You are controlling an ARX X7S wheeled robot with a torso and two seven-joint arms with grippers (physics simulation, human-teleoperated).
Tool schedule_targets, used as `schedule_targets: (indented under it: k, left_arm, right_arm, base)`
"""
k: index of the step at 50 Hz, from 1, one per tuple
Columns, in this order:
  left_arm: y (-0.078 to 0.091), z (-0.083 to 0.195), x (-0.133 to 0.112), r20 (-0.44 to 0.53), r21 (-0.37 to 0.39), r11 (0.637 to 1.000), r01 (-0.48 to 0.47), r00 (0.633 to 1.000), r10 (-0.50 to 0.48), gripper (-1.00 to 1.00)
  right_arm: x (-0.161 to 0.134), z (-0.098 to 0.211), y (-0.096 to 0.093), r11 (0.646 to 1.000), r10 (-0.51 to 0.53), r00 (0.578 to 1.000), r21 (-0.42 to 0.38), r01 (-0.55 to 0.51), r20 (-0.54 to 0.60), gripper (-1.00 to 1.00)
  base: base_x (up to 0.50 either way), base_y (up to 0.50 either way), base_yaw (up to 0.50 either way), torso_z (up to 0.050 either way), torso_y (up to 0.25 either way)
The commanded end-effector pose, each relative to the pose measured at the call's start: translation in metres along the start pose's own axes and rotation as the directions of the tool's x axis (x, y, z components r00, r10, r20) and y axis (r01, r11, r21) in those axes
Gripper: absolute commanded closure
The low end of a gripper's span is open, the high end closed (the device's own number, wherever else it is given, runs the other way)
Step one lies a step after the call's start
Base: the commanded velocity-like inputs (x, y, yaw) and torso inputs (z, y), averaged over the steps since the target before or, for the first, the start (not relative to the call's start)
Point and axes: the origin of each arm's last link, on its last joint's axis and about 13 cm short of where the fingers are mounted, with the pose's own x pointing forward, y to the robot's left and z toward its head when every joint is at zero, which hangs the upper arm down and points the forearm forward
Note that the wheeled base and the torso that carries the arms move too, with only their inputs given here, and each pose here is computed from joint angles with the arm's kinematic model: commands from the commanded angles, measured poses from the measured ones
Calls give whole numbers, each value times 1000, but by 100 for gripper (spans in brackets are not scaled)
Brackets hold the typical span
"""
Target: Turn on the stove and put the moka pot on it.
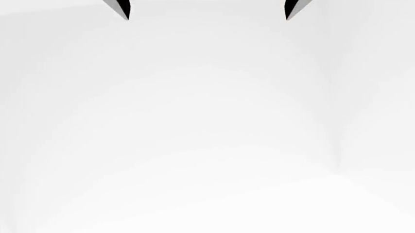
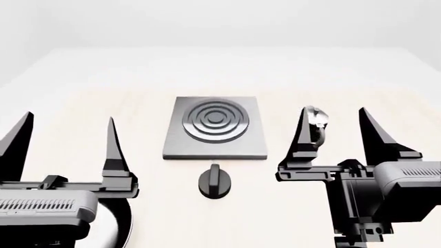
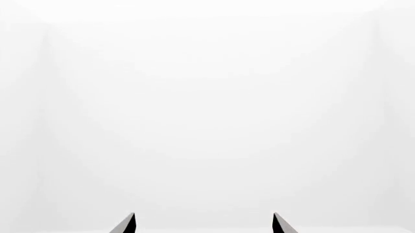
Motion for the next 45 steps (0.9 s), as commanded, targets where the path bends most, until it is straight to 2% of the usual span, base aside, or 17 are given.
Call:
schedule_targets:
  k: [1, 22, 29, 45]
  left_arm:
    - [-1, -1, 0, -2, -4, 1000, 0, 1000, 0, -100]
    - [-2, -4, 1, -11, -7, 1000, 6, 1000, -6, -100]
    - [-4, -7, 5, -26, -22, 1000, 20, 999, -21, -100]
    - [-20, -41, 25, -175, -142, 982, 122, 974, -146, -100]
  right_arm:
    - [0, -1, 0, 1000, 2, 1000, 0, -2, -1, -100]
    - [-1, -2, 0, 1000, 1, 1000, -5, -1, -1, -100]
    - [-2, -2, 0, 1000, 6, 1000, -5, -6, 9, -100]
    - [-2, 3, 2, 1000, 12, 1000, -4, -12, 13, -100]
  base:
    - [242, 0, 0, 0, 0]
    - [239, 0, 0, 0, 0]
    - [23, 0, 0, 0, 0]
    - [0, 0, 0, 0, 0]
